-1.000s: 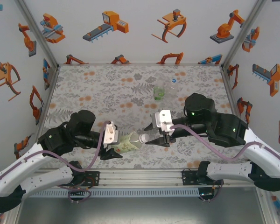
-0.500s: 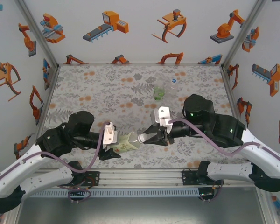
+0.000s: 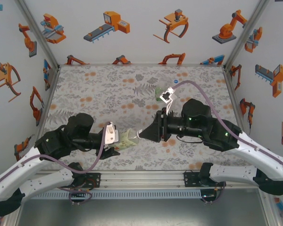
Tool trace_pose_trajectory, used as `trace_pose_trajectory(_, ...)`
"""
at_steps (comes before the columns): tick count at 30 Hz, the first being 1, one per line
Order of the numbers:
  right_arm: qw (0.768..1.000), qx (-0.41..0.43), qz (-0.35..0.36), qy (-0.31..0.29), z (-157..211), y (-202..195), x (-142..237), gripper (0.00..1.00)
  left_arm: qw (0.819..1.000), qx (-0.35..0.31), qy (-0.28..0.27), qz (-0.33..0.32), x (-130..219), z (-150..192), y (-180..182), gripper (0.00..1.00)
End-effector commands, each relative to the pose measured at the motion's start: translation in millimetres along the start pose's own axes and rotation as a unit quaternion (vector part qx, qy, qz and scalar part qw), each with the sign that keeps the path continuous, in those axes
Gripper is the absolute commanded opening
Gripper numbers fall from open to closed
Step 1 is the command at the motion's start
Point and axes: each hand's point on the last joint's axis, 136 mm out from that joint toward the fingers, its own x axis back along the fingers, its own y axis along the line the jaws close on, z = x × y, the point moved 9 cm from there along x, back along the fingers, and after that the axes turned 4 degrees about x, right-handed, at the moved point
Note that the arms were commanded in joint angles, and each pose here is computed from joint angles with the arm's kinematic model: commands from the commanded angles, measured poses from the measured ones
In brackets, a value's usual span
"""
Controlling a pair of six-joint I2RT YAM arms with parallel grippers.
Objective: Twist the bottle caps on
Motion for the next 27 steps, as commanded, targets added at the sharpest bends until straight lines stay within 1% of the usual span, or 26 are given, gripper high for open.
trace_pose_trajectory(1,0.959,-0.264,0.1,0.024,23,-31,-19,0.0,0.997,-0.032,-0.064,0.006,2,-22,1,0.0)
trace_pose_trajectory(2,0.948,-0.298,0.11,0.027,28,-36,-20,0.0,0.997,-0.033,-0.062,0.006,1,-22,2,0.0)
trace_pose_trajectory(4,0.944,-0.313,0.099,0.029,30,-37,-25,0.05,0.998,-0.034,-0.057,0.01,-1,-23,3,0.0)
trace_pose_trajectory(5,0.944,-0.314,0.101,0.028,30,-37,-26,0.1,0.998,-0.034,-0.055,0.011,-2,-23,3,0.0)
trace_pose_trajectory(6,0.945,-0.31,0.102,0.026,28,-36,-26,0.12,0.998,-0.035,-0.054,0.012,-3,-23,3,0.0)
trace_pose_trajectory(10,0.953,-0.285,0.101,0.017,21,-31,-23,0.18,0.998,-0.034,-0.048,0.02,-7,-24,4,0.0)
trace_pose_trajectory(11,0.956,-0.275,0.1,0.012,18,-30,-20,0.22,0.998,-0.034,-0.048,0.023,-7,-24,4,0.0)
trace_pose_trajectory(13,0.964,-0.247,0.099,0.003,14,-26,-16,0.35,0.998,-0.033,-0.044,0.023,-8,-22,4,0.0)
trace_pose_trajectory(17,0.985,-0.145,0.087,-0.023,4,-19,0,0.57,0.998,-0.038,-0.028,0.029,-9,-17,2,0.0)
trace_pose_trajectory(20,0.995,-0.054,0.068,-0.043,-6,-8,15,0.66,0.999,-0.039,-0.022,0.028,-7,-14,1,0.0)
trace_pose_trajectory(22,0.997,0.014,0.05,-0.05,-13,1,24,0.66,0.998,-0.039,-0.024,0.03,-6,-13,-1,0.0)
trace_pose_trajectory(24,0.995,0.085,0.026,-0.055,-17,10,31,0.67,0.998,-0.039,-0.025,0.034,-4,-12,-2,0.0)
trace_pose_trajectory(27,0.979,0.2,-0.011,-0.049,-17,20,36,0.67,0.998,-0.038,-0.03,0.04,-3,-11,-4,0.0)
